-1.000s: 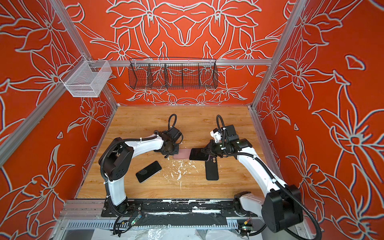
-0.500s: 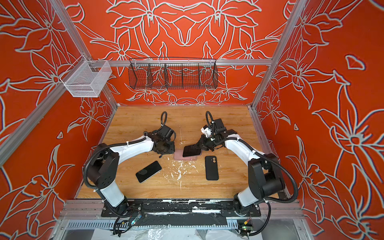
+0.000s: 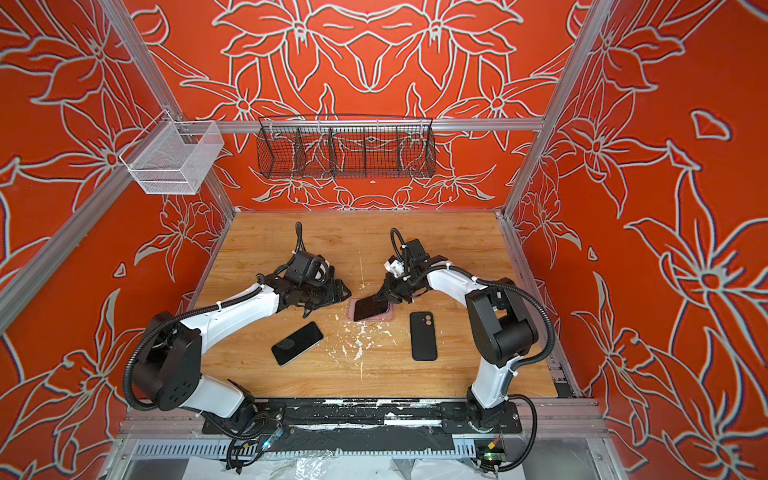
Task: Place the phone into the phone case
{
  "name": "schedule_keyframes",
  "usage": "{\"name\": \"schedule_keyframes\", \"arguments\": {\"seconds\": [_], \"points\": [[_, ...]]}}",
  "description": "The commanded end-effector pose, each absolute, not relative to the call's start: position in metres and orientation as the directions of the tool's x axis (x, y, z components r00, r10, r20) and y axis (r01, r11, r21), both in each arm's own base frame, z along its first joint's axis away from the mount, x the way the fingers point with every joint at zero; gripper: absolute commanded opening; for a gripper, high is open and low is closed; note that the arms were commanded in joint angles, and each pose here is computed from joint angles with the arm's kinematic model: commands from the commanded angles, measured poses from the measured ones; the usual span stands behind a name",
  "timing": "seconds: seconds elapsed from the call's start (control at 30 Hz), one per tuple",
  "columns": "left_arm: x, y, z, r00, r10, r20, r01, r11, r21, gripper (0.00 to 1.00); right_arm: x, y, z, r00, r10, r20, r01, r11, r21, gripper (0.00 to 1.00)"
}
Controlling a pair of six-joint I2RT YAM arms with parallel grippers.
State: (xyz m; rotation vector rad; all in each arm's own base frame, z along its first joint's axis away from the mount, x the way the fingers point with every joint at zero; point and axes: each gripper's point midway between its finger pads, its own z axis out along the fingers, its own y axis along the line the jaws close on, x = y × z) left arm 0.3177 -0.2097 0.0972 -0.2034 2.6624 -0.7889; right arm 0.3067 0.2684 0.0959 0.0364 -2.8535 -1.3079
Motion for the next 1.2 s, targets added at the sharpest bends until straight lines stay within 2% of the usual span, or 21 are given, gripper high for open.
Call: {"name": "schedule_keyframes", "arguments": {"seconds": [0.0, 0.43, 0.83, 1.17], "points": [[0.322, -0.227, 0.107, -0.927, -0.244, -0.284, -0.004, 0.766, -0.643, 0.79, 0.318, 0.281, 0.106, -0.999, -0.035, -0.036, -0.05, 0.612, 0.789, 0.0], [0.322, -0.229, 0.089, -0.938, -0.251, -0.237, -0.042, 0.764, -0.643, 0.79, 0.332, 0.289, 0.099, -0.997, -0.065, -0.028, -0.062, 0.614, 0.787, 0.0], [0.325, -0.23, 0.087, -0.941, -0.252, -0.224, -0.054, 0.769, -0.636, 0.79, 0.315, 0.275, 0.06, -0.996, -0.088, 0.027, -0.04, 0.675, 0.737, 0.0], [0.326, -0.232, 0.084, -0.942, -0.26, -0.212, -0.066, 0.764, -0.642, 0.79, 0.312, 0.267, 0.037, -0.997, -0.077, 0.022, -0.039, 0.713, 0.7, 0.0]]}}
